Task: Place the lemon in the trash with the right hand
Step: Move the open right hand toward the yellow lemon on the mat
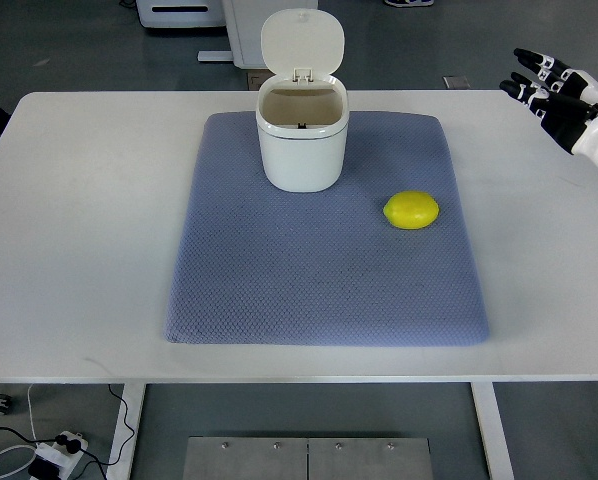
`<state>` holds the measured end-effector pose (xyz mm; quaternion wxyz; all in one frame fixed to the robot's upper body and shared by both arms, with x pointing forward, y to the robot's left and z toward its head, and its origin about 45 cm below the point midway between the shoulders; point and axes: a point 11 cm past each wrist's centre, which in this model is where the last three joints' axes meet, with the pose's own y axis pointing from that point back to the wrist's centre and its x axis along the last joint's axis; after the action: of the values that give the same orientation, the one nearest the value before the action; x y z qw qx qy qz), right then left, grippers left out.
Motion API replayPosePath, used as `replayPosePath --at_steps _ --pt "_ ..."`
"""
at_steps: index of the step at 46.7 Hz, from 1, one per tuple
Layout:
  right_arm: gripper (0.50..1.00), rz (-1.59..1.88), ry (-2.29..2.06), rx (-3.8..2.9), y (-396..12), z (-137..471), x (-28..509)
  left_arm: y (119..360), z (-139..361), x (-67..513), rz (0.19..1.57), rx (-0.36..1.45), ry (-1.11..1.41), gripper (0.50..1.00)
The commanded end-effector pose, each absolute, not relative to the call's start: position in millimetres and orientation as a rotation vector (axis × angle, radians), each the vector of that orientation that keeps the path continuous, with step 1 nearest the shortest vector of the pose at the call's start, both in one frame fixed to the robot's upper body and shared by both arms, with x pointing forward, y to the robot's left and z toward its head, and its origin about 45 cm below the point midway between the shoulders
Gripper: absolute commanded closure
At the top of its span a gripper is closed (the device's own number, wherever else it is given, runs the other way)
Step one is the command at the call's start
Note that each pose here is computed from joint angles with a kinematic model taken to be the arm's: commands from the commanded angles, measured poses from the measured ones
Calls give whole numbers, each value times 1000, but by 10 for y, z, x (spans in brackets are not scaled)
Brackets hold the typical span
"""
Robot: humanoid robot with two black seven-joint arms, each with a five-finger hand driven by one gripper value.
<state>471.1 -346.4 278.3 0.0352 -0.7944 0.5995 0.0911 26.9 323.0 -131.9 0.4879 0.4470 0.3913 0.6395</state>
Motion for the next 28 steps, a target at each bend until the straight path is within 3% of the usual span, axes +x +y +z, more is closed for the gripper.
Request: replayPosePath --at_steps 1,28 --pt "500 214 1843 -2494 -3530 2835 4637 3230 -1319 270 1555 1086 951 500" --pt "500 -16 1735 -2750 -3604 2729 4077 3230 -1319 270 1555 1086 951 500"
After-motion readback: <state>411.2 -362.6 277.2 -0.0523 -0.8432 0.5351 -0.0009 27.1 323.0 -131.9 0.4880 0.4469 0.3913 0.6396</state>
